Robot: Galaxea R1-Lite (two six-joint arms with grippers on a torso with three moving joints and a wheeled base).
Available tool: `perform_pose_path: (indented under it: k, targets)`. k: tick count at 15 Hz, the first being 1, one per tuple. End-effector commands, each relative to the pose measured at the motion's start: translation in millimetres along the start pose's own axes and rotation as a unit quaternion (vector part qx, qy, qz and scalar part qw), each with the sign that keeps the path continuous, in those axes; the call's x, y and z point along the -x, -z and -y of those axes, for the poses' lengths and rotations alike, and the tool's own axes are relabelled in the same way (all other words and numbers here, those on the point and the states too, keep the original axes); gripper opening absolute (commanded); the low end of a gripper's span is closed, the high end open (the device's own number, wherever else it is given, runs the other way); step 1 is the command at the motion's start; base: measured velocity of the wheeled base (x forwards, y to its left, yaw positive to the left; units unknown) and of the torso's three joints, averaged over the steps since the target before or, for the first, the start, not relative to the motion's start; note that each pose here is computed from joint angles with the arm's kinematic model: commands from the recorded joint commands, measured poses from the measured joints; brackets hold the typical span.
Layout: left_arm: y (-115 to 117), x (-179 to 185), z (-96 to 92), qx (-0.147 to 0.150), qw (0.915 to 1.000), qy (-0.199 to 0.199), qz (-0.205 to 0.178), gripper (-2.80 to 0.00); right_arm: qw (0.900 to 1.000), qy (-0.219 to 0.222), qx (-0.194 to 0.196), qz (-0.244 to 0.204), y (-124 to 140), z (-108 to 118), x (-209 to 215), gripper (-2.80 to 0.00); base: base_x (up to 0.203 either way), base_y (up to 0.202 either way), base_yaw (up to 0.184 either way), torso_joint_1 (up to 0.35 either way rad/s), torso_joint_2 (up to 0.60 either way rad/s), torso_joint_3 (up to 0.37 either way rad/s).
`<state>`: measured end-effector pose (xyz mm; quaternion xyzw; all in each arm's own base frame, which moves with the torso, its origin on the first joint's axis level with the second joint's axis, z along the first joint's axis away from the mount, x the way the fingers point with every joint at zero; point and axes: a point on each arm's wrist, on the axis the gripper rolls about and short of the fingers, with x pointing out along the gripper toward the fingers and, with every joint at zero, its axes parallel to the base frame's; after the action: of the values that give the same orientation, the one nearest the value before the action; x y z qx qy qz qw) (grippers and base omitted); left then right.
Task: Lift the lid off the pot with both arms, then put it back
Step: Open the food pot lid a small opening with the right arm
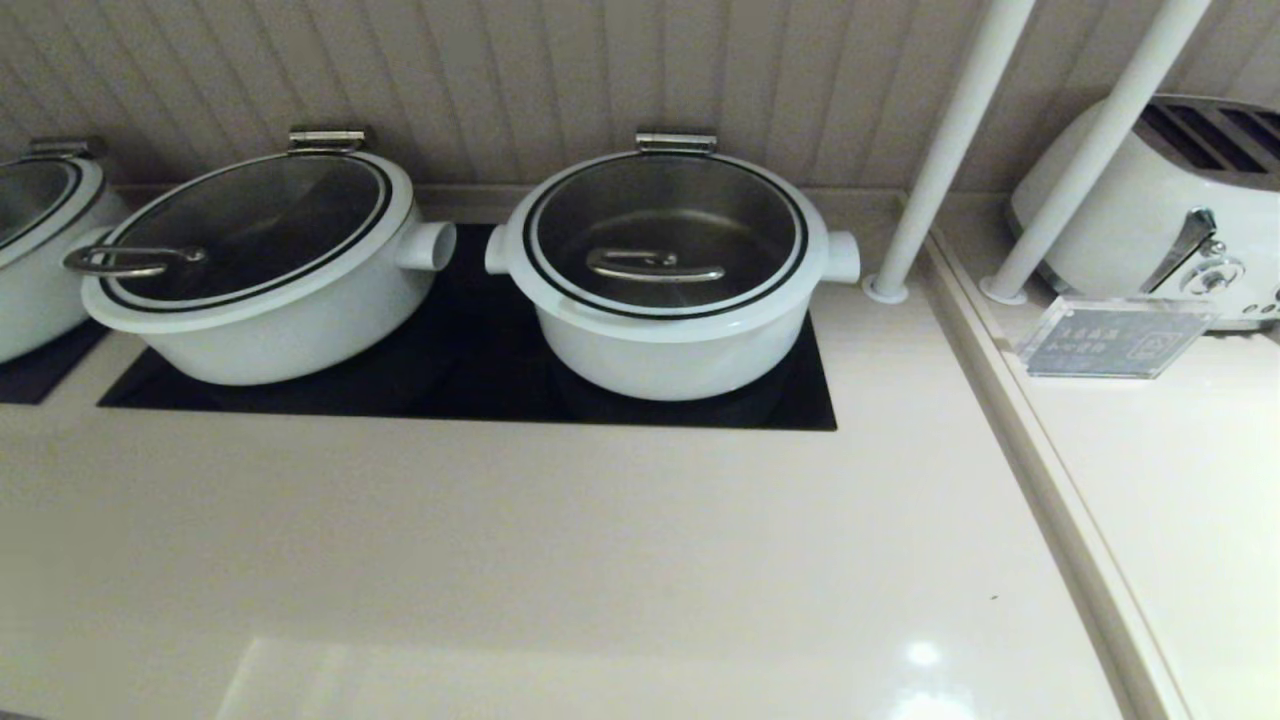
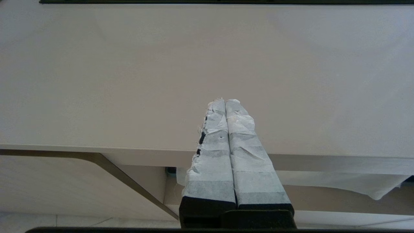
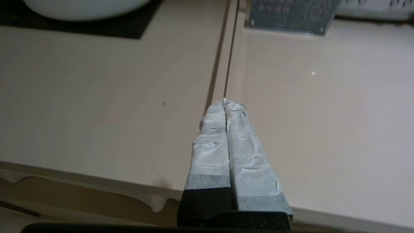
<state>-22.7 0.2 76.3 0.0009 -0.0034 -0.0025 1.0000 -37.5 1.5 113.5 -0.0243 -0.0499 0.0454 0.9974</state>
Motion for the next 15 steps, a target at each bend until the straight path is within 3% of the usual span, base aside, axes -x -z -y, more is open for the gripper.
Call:
perform_pose_path:
  k: [1, 6, 8, 12, 15]
  targets:
    - [-0.2, -0.1, 0.0, 0.000, 1.0000, 0.000, 0.000, -2.80, 1.000, -0.013, 0.004, 0.008, -20.3, 0.0, 4.0, -2.80, 0.000, 0.000, 0.000, 0.000, 0.00, 0.000]
    - [0.0, -0.1, 0.0, 0.000, 1.0000, 0.000, 0.000, -2.80, 0.995, -0.097, 0.000, -0.021, -72.8, 0.8, -16.6, -2.80, 0.000, 0.000, 0.000, 0.000, 0.00, 0.000]
    - [0.0, 0.0, 0.0, 0.000, 1.0000, 0.000, 0.000, -2.80, 0.987, -0.160, -0.006, -0.034, -94.2, 0.3, -32.4, -2.80, 0.000, 0.000, 0.000, 0.000, 0.00, 0.000]
    - [0.0, -0.1, 0.0, 0.000, 1.0000, 0.000, 0.000, -2.80, 0.945, -0.327, -0.015, -0.020, -120.8, -2.3, -68.4, -2.80, 0.000, 0.000, 0.000, 0.000, 0.00, 0.000]
    - [0.0, -0.1, 0.0, 0.000, 1.0000, 0.000, 0.000, -2.80, 0.917, -0.396, -0.027, -0.036, -122.2, -2.7, -92.8, -2.80, 0.000, 0.000, 0.000, 0.000, 0.00, 0.000]
